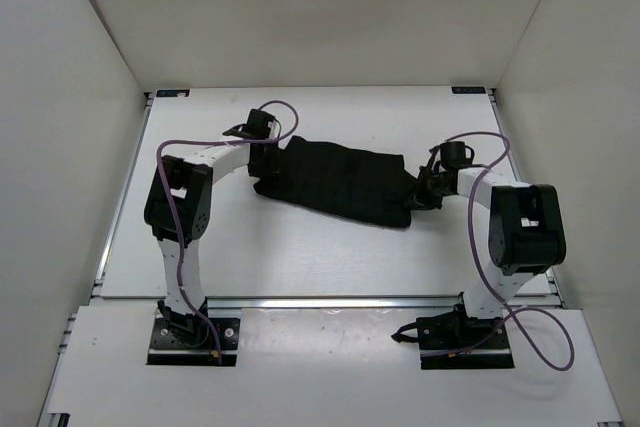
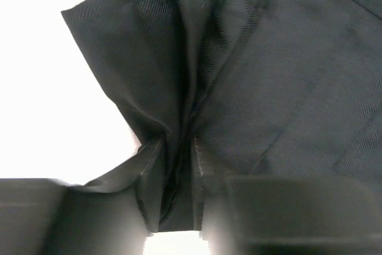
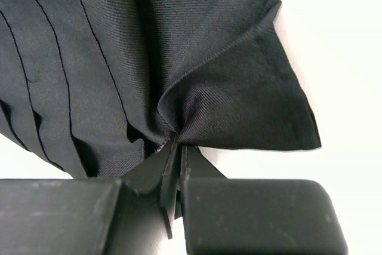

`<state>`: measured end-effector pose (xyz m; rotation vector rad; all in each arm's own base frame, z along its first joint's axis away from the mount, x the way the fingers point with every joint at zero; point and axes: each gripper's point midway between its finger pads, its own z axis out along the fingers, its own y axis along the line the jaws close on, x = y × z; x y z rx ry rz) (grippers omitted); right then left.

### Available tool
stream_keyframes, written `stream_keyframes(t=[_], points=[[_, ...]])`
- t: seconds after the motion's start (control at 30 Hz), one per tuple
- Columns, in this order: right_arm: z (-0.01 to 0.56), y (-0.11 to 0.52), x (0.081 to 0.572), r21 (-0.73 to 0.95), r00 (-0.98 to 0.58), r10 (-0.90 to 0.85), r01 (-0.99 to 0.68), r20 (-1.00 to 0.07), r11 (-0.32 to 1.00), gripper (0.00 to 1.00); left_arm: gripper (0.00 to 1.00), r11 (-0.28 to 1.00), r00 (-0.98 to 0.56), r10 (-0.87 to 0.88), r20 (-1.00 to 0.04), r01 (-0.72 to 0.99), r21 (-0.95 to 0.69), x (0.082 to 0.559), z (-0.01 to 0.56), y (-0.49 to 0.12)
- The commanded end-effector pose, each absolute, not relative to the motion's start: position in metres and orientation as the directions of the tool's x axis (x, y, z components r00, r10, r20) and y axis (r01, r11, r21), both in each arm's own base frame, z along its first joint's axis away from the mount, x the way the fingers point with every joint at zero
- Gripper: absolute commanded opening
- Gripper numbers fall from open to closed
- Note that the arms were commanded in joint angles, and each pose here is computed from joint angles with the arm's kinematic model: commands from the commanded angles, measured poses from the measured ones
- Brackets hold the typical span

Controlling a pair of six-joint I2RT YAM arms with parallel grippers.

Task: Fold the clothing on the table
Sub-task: Fold the skirt

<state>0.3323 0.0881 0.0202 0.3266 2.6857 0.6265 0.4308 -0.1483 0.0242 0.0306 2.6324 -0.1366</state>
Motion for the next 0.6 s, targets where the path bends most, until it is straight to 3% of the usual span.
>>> stream_keyframes(t=[0.0,0.17,0.37,0.57], points=[[0.032,0.083,0.354,0.453,-0.893,0.273,0.091,-0.357,0.887,0.0,0.3,0.992,-0.884,0.013,-0.467,0.07,-0.105,0.419,0.028,-0.156],[0.071,0.062,0.388,0.441,-0.848,0.283,0.066,-0.447,0.895,0.0,0.0,0.988,-0.909,0.011,-0.417,0.075,-0.137,0.386,0.018,-0.165],[0.146,0.084,0.412,0.471,-0.785,0.202,-0.127,-0.586,0.873,0.0,0.0,0.961,-0.91,0.021,-0.415,0.133,-0.243,0.359,0.014,-0.207],[0.197,0.173,0.4,0.448,-0.735,0.023,-0.388,-0.678,0.805,0.0,0.0,0.914,-0.908,0.043,-0.418,0.204,-0.35,0.367,0.013,-0.26]])
